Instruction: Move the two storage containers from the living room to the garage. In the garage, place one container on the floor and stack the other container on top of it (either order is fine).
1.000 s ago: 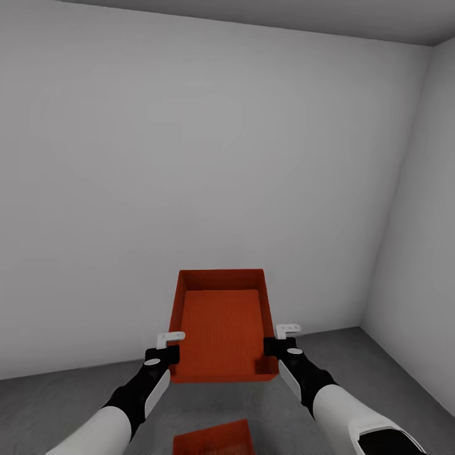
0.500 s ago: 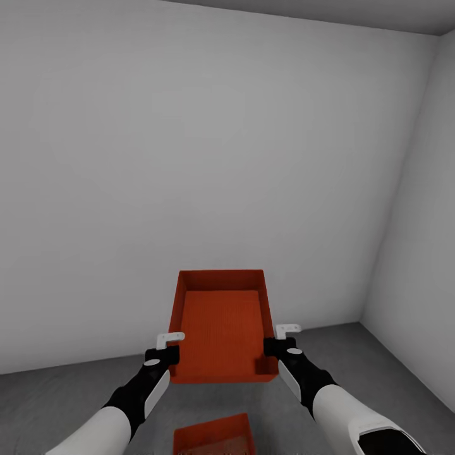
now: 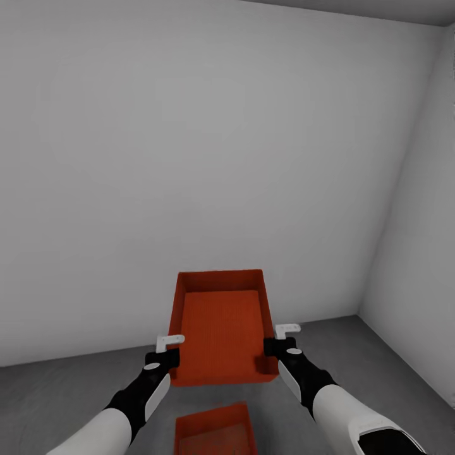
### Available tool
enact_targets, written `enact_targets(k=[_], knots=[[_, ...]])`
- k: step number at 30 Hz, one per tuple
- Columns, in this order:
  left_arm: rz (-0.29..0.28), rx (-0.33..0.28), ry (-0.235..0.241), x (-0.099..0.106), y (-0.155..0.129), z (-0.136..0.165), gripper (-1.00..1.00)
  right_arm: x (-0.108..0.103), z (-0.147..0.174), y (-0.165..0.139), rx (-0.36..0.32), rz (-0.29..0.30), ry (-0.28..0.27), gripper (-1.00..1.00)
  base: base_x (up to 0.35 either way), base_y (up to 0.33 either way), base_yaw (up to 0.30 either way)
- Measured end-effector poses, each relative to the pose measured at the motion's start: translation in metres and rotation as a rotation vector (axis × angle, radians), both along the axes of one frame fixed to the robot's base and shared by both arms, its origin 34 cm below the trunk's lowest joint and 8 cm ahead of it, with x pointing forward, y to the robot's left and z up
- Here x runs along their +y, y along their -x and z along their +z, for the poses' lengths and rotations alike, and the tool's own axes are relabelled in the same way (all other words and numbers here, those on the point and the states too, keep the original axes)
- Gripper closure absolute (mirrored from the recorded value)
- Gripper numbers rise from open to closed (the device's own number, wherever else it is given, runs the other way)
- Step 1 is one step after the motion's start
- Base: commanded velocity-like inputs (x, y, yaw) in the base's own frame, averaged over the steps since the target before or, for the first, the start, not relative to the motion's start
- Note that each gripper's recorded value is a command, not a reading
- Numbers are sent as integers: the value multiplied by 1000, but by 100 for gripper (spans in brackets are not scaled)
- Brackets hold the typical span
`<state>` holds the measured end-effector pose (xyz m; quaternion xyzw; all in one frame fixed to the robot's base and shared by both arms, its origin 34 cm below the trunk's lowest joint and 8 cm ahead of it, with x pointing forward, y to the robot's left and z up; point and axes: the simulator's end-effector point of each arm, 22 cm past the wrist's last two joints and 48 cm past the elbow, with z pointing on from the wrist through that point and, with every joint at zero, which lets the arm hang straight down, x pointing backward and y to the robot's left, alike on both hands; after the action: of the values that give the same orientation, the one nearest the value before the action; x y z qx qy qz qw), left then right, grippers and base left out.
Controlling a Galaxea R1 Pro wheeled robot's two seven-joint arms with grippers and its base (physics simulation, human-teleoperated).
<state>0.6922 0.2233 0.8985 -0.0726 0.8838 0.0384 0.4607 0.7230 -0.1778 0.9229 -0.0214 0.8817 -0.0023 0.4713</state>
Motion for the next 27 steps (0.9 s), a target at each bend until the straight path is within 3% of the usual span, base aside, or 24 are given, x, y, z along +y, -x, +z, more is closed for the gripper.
enact_targets(k=[14,27], knots=[[2,28,5,0,6,-18,100,0,-15,3,30,6,10,100,-299,0,0],[1,46,4,0,8,-29,100,0,-27,5,48,5,8,100,-23,0,0]])
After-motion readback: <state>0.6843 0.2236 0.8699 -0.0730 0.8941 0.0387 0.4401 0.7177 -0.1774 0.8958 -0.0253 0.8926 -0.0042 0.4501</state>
